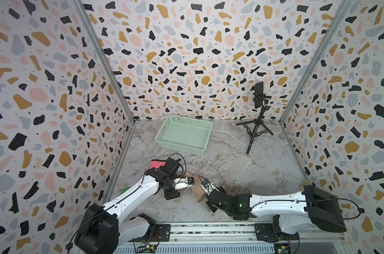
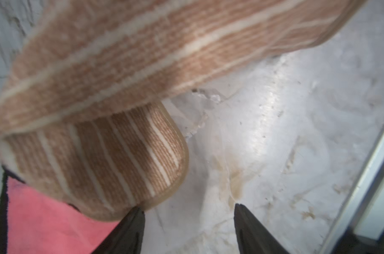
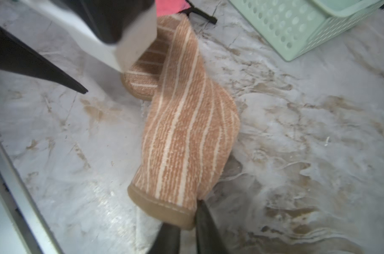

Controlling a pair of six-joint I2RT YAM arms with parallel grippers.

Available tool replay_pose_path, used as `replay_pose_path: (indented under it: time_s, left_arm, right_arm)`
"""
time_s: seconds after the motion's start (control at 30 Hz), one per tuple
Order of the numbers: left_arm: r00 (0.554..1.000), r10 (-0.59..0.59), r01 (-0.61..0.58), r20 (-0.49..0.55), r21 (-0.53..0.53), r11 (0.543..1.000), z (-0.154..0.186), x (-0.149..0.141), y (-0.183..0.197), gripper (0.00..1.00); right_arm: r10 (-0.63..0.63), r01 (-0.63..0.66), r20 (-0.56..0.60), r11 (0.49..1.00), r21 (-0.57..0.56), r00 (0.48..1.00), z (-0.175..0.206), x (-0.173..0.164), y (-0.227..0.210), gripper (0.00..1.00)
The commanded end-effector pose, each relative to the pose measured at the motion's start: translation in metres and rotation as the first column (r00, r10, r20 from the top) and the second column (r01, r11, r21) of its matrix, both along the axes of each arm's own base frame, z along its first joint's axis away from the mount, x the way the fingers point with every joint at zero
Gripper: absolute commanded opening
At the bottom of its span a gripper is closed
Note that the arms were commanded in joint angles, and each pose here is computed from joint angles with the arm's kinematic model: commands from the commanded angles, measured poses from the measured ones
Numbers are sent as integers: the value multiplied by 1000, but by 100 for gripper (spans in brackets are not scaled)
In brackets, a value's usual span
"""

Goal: Fold the square dishcloth
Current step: Flatten out the cleaning item at the center of the board.

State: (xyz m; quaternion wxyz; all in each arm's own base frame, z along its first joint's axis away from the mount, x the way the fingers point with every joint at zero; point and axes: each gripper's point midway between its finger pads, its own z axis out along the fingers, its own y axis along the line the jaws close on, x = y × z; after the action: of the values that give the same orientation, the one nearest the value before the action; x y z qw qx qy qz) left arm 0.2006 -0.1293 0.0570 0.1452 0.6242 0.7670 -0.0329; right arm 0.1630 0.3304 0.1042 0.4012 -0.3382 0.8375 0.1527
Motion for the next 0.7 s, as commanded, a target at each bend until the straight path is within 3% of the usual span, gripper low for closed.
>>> replay_pose_path:
  time_s: [0.0,0.07,0.17,0.27,0.43,0.57,0.67]
  left_arm:
    - [993,61,-58,102,-25,998,-1,41,-16,64]
    - [991,83,-83,101,1,997,-3,51,-19,59]
    - [992,46,-49,113,18,999,0,51,-26,51]
    - [991,-37,35,132,16,999,7,39,-33,44]
    - [982,-163,167,98,-34,985,10,8,-42,41]
    - [965,-250,252,76,-25,967,-1,-3,-48,46]
    - [966,-255,255,47,8,967,-12,4,-50,51]
  right_arm:
    - [-89,92,-31,988,122,996,30,23,-15,0]
    - [-132,146,-105,979,140,986,28,35,-30,0]
    - [-233,249,-195,967,62,953,6,54,-63,0]
    - [-349,340,-192,937,-79,917,-15,68,-97,35]
    - [-455,437,-91,884,-166,886,-16,76,-133,72]
    - [-483,472,-81,872,-128,872,-5,72,-146,76]
    - [-454,453,-155,890,-46,877,-4,57,-139,75]
